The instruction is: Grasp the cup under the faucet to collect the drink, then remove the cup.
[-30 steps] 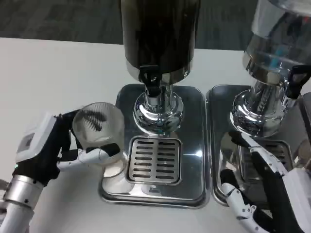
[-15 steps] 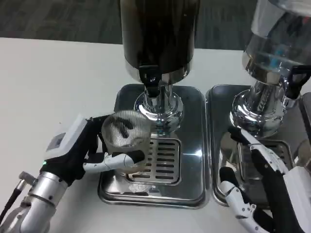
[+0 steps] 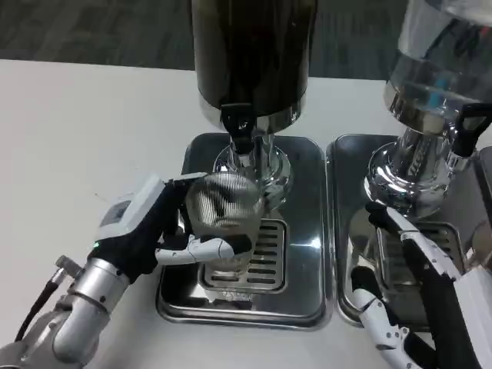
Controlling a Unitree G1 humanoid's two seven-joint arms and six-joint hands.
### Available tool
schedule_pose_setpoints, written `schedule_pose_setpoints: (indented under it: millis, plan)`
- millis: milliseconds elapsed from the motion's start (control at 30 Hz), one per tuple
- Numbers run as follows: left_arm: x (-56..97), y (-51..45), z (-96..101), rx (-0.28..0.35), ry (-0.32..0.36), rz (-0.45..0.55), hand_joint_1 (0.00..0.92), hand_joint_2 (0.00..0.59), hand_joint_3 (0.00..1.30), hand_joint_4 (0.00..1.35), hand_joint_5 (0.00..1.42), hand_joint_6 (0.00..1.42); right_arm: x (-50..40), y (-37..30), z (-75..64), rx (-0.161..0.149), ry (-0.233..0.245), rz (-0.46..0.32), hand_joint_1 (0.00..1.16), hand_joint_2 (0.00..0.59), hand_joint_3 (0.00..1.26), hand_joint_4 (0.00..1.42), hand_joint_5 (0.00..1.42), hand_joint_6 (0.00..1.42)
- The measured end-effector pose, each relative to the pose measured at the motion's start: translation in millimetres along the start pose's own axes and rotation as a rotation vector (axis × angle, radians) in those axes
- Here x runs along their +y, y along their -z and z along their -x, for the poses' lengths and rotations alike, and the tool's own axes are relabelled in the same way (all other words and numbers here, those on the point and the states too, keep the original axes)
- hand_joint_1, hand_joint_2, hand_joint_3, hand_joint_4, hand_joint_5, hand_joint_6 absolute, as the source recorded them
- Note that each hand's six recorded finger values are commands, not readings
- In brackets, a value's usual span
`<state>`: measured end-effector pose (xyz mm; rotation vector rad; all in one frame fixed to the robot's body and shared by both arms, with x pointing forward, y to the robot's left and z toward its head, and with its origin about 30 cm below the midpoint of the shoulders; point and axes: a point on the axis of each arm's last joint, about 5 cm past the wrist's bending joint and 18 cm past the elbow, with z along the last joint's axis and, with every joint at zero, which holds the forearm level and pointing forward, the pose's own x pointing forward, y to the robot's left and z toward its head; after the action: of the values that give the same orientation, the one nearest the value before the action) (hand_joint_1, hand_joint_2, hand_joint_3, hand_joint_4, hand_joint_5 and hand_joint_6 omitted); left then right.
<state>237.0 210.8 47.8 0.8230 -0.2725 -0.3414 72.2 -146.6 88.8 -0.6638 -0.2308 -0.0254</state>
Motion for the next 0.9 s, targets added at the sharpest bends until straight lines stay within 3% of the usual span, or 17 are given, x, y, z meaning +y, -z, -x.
schedule_pose_setpoints:
  millis: [200,400,533,600,733,900]
  plan:
    - [1.1,-2.4,-6.0,-0.010,0.025,-0.010,0.320,0.136,0.60,0.67,0.89,1.09,0.7,-0.6,-0.2,0.003,0.005,-0.005,0.28,0.396,0.18,0.21,0.18,0.14]
    - [2.1,-2.9,-8.0,-0.012,0.040,-0.015,0.234,0.106,0.51,0.57,0.77,1.03,1.0,-0.9,-1.1,0.000,0.007,-0.008,0.28,0.396,0.18,0.21,0.18,0.14]
    - [3.2,-2.4,-7.6,-0.009,0.059,-0.015,0.198,0.091,0.47,0.52,0.66,0.83,1.1,-1.4,-4.1,-0.011,0.008,-0.013,0.29,0.402,0.19,0.21,0.19,0.14]
    - [4.0,-2.1,-7.6,-0.009,0.064,-0.018,0.176,0.079,0.44,0.43,0.52,0.56,1.2,-1.5,-4.9,-0.014,0.009,-0.013,0.29,0.401,0.19,0.21,0.19,0.14]
    - [6.0,-1.9,-7.9,-0.013,0.076,-0.025,0.134,0.050,0.38,0.30,0.38,0.38,1.2,-1.6,-5.2,-0.015,0.007,-0.013,0.30,0.398,0.19,0.21,0.20,0.16]
    - [7.7,-1.7,-7.7,-0.019,0.083,-0.037,0.095,0.028,0.33,0.21,0.28,0.28,1.0,-1.6,-5.2,-0.012,0.007,-0.021,0.31,0.398,0.19,0.21,0.21,0.16]
